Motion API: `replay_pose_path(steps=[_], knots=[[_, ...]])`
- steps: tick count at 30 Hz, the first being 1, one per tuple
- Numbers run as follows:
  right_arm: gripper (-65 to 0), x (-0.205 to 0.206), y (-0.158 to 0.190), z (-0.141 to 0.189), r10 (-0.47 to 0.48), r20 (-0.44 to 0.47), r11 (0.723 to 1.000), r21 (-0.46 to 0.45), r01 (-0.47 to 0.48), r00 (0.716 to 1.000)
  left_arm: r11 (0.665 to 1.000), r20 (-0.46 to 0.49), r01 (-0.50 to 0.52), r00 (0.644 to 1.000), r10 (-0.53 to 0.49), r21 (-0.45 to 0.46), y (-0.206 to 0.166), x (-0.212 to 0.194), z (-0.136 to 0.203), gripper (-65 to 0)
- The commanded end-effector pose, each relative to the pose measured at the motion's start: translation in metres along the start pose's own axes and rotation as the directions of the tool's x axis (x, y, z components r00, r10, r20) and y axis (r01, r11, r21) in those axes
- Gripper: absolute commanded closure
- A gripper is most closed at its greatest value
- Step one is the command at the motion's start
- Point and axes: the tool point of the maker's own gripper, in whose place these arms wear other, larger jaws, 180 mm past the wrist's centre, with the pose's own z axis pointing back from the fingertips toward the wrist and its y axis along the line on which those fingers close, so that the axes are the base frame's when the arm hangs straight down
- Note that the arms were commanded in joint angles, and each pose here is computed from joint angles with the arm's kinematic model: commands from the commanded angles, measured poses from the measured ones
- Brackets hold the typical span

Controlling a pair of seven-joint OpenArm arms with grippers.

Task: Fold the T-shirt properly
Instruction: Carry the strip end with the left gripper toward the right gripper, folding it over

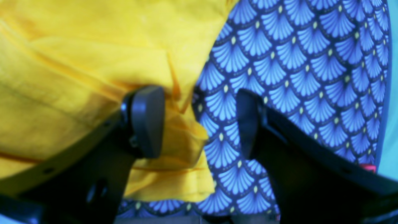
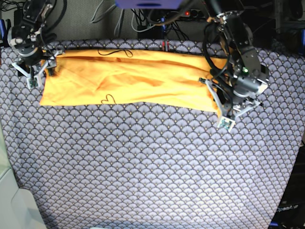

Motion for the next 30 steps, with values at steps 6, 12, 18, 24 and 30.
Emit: replay_pose_path(steps=[6, 12, 18, 24, 30], knots=[[-37.3, 0.009, -0.007, 0.003, 0.012, 0.030, 1.000, -0.020, -0.011, 0.999, 0.999, 0.046, 0.015, 0.999, -0.017, 0.043, 0.010, 0.021, 0.004, 0.0], [-37.3, 0.012, 0.000, 0.001, 0.023, 0.034, 1.000, -0.001, -0.023, 0.999, 0.989, 0.026, 0.138, 0.990, -0.140, 0.047, -0.010, 0.032, 0.003, 0.0], [-37.3, 0.011, 0.003, 0.001, 0.022, 0.034, 1.000, 0.006, -0.022, 0.999, 0.965, 0.025, 0.257, 0.966, -0.259, 0.051, -0.032, 0.044, 0.004, 0.0], [-37.3, 0.011, 0.003, 0.001, 0.022, 0.034, 1.000, 0.006, -0.022, 0.999, 0.947, 0.060, 0.322, 0.945, -0.322, 0.019, -0.056, 0.056, 0.006, 0.0], [-37.3, 0.011, 0.003, 0.001, 0.023, 0.033, 1.000, 0.006, -0.024, 0.999, 0.924, 0.127, 0.383, 0.917, -0.379, -0.011, -0.088, 0.075, 0.011, 0.0]])
